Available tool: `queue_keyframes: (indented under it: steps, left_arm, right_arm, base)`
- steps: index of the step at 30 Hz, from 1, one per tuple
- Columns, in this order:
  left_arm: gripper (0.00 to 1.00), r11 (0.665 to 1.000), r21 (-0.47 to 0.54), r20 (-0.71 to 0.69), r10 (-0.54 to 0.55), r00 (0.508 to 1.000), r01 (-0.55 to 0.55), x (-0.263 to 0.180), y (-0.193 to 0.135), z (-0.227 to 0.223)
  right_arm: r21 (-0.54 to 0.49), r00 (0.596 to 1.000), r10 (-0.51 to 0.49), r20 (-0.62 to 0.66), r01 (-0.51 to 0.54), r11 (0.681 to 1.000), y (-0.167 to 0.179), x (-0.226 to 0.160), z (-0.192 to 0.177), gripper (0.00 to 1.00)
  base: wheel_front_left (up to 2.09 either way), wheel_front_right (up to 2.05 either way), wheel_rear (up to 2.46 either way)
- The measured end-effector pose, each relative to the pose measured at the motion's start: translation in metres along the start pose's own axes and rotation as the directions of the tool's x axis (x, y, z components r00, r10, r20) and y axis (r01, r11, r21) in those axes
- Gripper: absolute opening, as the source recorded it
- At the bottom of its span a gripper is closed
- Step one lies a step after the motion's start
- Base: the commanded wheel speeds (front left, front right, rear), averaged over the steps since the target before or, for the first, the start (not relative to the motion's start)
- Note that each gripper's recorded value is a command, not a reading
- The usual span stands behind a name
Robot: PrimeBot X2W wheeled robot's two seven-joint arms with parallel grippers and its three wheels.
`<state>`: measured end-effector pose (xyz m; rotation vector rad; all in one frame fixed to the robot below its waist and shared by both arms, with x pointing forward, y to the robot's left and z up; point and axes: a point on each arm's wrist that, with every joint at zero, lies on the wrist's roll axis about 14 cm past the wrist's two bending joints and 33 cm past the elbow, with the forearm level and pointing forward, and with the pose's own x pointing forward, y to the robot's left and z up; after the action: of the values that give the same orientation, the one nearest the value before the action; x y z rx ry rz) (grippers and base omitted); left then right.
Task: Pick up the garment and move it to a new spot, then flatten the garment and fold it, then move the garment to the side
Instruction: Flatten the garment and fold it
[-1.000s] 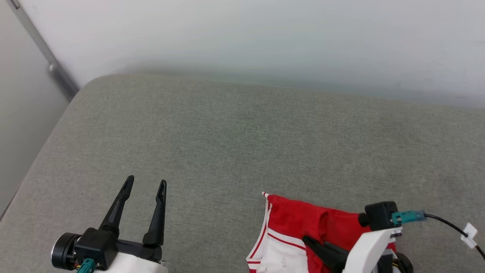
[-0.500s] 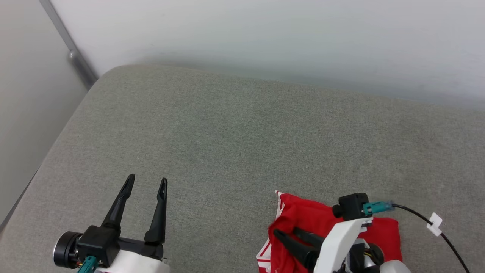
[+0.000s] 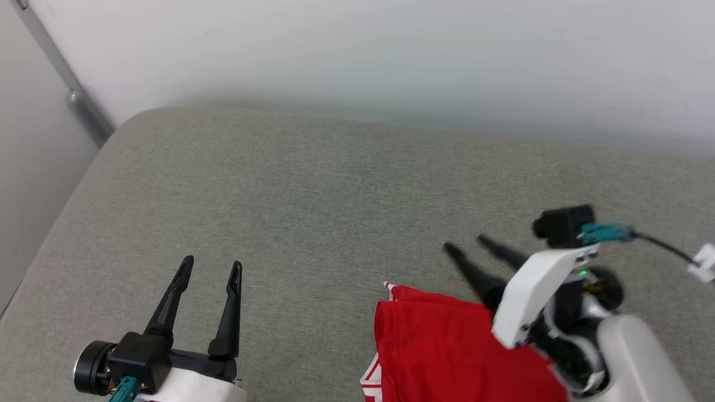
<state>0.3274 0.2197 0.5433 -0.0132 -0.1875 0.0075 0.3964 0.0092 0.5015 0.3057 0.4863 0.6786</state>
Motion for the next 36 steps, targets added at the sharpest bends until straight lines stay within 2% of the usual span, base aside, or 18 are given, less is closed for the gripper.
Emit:
queue_keyframes:
  steps: [3,7,11,15,20,23,26,29,36]
  left_arm:
    - [1.00,1.000,-0.005,0.003,-0.020,1.000,0.020,0.005,-0.006,0.000]
    - [1.00,0.999,-0.011,0.007,-0.045,0.999,0.045,0.012,-0.013,-0.001]
    - [1.00,0.998,-0.020,0.009,-0.066,0.998,0.066,0.017,-0.021,-0.002]
    - [1.00,0.997,-0.031,0.009,-0.077,0.997,0.077,0.020,-0.026,-0.003]
    - [1.00,0.995,-0.038,0.004,-0.091,0.996,0.091,0.022,-0.032,-0.005]
    - [1.00,0.995,-0.044,0.010,-0.094,0.996,0.094,0.024,-0.034,-0.004]
    - [1.00,0.992,-0.070,0.023,-0.099,0.995,0.101,0.025,-0.038,0.000]
    - [1.00,0.992,-0.070,0.024,-0.100,0.995,0.102,0.021,-0.039,0.000]
    - [1.00,0.992,-0.067,0.021,-0.108,0.994,0.109,0.018,-0.042,0.000]
  right_arm:
    - [-0.138,0.988,-0.105,0.113,0.120,0.983,-0.032,-0.015,0.037,1.00]
    - [-0.278,0.938,-0.213,0.272,0.288,0.916,-0.076,-0.047,0.079,1.00]
    - [-0.285,0.859,-0.288,0.423,0.428,0.857,-0.111,-0.086,0.106,1.00]
    - [-0.261,0.770,-0.344,0.537,0.540,0.801,-0.136,-0.127,0.107,1.00]
    - [-0.169,0.670,-0.373,0.642,0.598,0.784,-0.142,-0.163,0.096,1.00]
    - [-0.163,0.647,-0.348,0.679,0.595,0.787,-0.130,-0.171,0.090,1.00]
    - [-0.169,0.640,-0.334,0.692,0.593,0.787,-0.121,-0.171,0.082,1.00]
    - [-0.110,0.614,-0.349,0.708,0.584,0.804,-0.115,-0.171,0.074,1.00]
    - [-0.087,0.615,-0.361,0.701,0.577,0.812,-0.112,-0.168,0.066,1.00]
  base:
    - [0.00,0.00,0.00]
    - [0.00,0.00,0.00]
    - [0.00,0.00,0.00]
    - [0.00,0.00,0.00]
    - [0.00,0.00,0.00]
    - [0.00,0.00,0.00]
    - [0.00,0.00,0.00]
    - [0.00,0.00,0.00]
    - [0.00,0.00,0.00]
